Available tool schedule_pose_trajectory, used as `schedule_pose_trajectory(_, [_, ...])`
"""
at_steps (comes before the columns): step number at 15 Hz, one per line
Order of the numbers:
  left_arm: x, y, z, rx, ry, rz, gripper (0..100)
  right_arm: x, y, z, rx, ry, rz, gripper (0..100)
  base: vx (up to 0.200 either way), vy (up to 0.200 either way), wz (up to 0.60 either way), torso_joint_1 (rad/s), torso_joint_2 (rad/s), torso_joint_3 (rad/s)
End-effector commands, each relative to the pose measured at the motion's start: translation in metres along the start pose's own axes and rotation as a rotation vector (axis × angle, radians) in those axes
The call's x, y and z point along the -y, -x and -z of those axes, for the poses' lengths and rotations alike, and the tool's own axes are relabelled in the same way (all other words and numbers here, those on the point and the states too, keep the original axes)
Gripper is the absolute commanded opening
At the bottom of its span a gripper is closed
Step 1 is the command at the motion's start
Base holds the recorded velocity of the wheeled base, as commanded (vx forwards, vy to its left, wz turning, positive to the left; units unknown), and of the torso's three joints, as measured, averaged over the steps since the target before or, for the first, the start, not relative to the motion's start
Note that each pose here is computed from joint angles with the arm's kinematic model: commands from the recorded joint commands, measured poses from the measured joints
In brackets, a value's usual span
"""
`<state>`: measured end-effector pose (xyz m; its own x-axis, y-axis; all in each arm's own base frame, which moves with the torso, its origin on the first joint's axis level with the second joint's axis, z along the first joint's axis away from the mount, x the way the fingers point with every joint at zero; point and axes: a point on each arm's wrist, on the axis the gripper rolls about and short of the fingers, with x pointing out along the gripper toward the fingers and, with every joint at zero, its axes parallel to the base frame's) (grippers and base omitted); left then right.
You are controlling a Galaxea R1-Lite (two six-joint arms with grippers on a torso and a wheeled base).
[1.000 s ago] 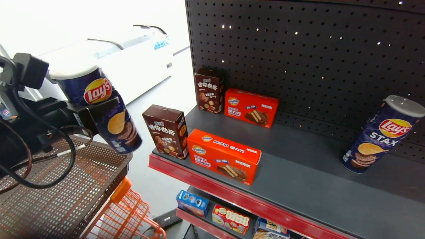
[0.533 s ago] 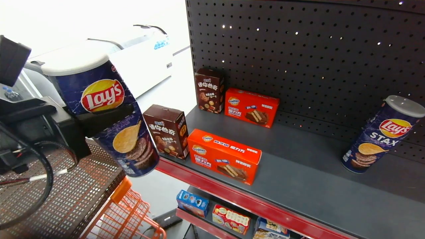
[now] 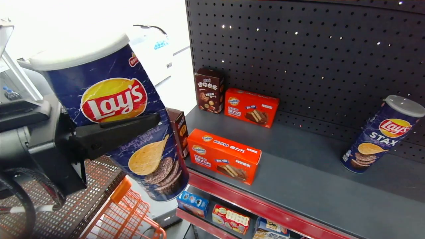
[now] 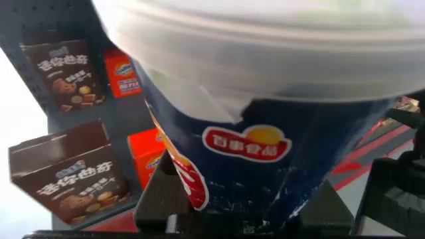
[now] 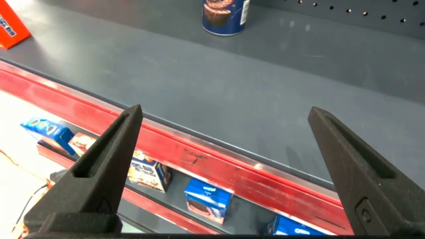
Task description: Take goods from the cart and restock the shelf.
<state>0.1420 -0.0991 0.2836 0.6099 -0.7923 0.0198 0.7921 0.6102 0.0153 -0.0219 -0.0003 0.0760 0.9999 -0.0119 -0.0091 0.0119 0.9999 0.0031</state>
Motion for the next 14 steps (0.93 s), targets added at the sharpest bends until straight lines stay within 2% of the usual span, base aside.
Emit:
schedule_pose_trajectory(1, [0.001, -0.012, 0.002, -0.018, 0.006, 0.033, 0, 0.000, 0.000, 0.000, 0.000, 0.000, 0.000, 100, 0.000, 0.000, 0.00, 0.000, 0.00, 0.000])
schedule_pose_trajectory(3, [-0.002, -0.022, 0.001, -0.029, 0.010, 0.041, 0, 0.000, 0.000, 0.000, 0.000, 0.000, 0.000, 100, 0.000, 0.000, 0.00, 0.000, 0.00, 0.000])
schedule_pose_trajectory(5, [-0.002, -0.026, 0.005, -0.047, 0.018, 0.106, 0, 0.000, 0.000, 0.000, 0.000, 0.000, 0.000, 100, 0.000, 0.000, 0.00, 0.000, 0.00, 0.000])
schedule_pose_trajectory(7, [-0.002, -0.030, 0.011, -0.065, 0.023, 0.121, 0, 0.000, 0.000, 0.000, 0.000, 0.000, 0.000, 100, 0.000, 0.000, 0.00, 0.000, 0.00, 0.000])
schedule_pose_trajectory(10, [-0.001, -0.038, 0.005, -0.029, 0.009, 0.144, 0, 0.000, 0.000, 0.000, 0.000, 0.002, 0.000, 100, 0.000, 0.000, 0.00, 0.000, 0.00, 0.000])
schedule_pose_trajectory(14, [-0.001, -0.038, 0.003, -0.022, 0.006, 0.161, 0, 0.000, 0.000, 0.000, 0.000, 0.002, 0.000, 100, 0.000, 0.000, 0.00, 0.000, 0.00, 0.000])
